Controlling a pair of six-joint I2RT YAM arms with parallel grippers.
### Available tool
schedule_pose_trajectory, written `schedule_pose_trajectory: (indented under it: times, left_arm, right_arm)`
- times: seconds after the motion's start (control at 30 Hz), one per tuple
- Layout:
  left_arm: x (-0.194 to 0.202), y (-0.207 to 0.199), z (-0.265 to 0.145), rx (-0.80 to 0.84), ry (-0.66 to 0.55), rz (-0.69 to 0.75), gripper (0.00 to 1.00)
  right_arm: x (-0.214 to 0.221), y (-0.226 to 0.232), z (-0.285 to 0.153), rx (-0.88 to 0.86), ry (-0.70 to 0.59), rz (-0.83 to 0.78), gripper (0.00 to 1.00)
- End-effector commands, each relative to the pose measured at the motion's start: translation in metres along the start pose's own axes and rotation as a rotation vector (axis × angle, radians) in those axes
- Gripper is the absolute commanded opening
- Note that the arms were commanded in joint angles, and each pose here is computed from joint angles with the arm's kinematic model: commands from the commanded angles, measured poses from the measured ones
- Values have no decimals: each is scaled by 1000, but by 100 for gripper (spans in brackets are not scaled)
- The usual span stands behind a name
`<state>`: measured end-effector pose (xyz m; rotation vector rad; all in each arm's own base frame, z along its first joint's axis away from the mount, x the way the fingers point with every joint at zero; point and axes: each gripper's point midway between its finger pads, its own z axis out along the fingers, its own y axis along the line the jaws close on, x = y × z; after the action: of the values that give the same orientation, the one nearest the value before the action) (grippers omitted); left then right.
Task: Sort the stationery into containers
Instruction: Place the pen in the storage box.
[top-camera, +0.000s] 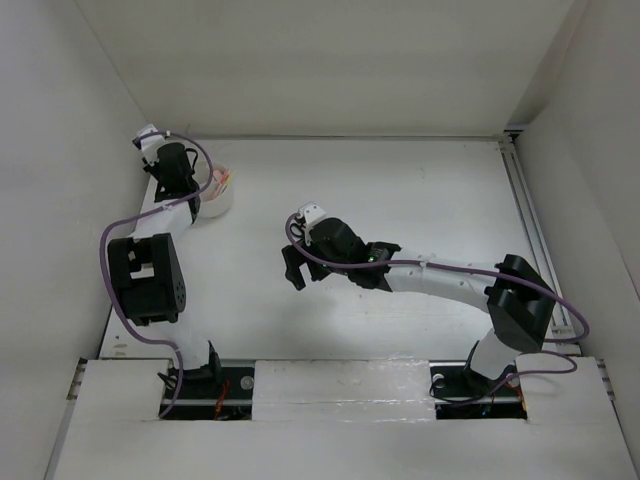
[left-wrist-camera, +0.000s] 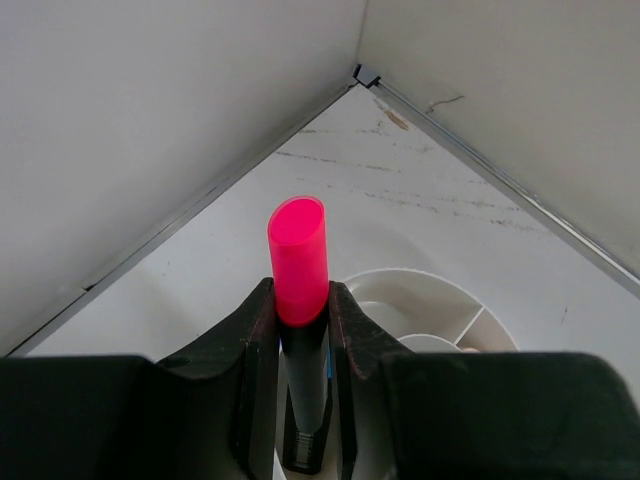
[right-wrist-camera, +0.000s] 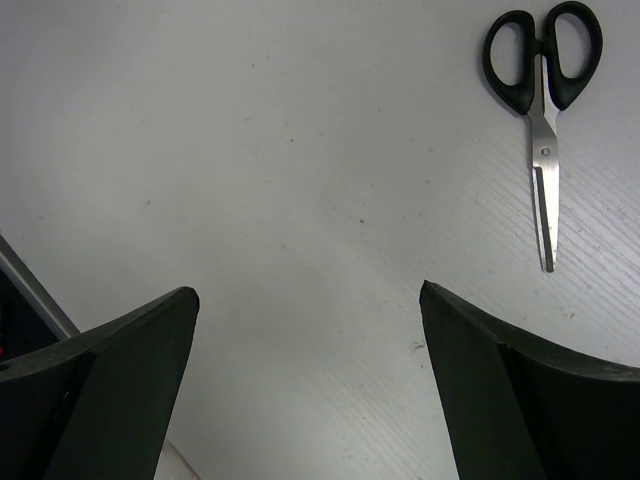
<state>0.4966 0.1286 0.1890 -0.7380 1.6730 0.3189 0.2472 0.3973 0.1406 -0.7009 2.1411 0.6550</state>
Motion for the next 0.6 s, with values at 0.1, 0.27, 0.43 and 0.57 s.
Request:
schedule_pose_trajectory:
  times: [0.1, 0.27, 0.43, 0.57]
  left_arm:
    - [1, -2, 6, -2, -7, -38, 0]
    - [5, -2, 8, -6, 5, -40, 0]
    - [9, -7, 7, 22, 26, -44, 25]
    - [7, -14, 0, 57, 27, -38, 52]
  right_arm:
    - [-22, 11, -9, -45, -78, -5, 98]
    - [-24, 12, -9, -48, -86, -4, 98]
    - [-29, 14, -10, -51, -96, -3, 98]
    - [-30, 16, -8, -60, -93, -4, 98]
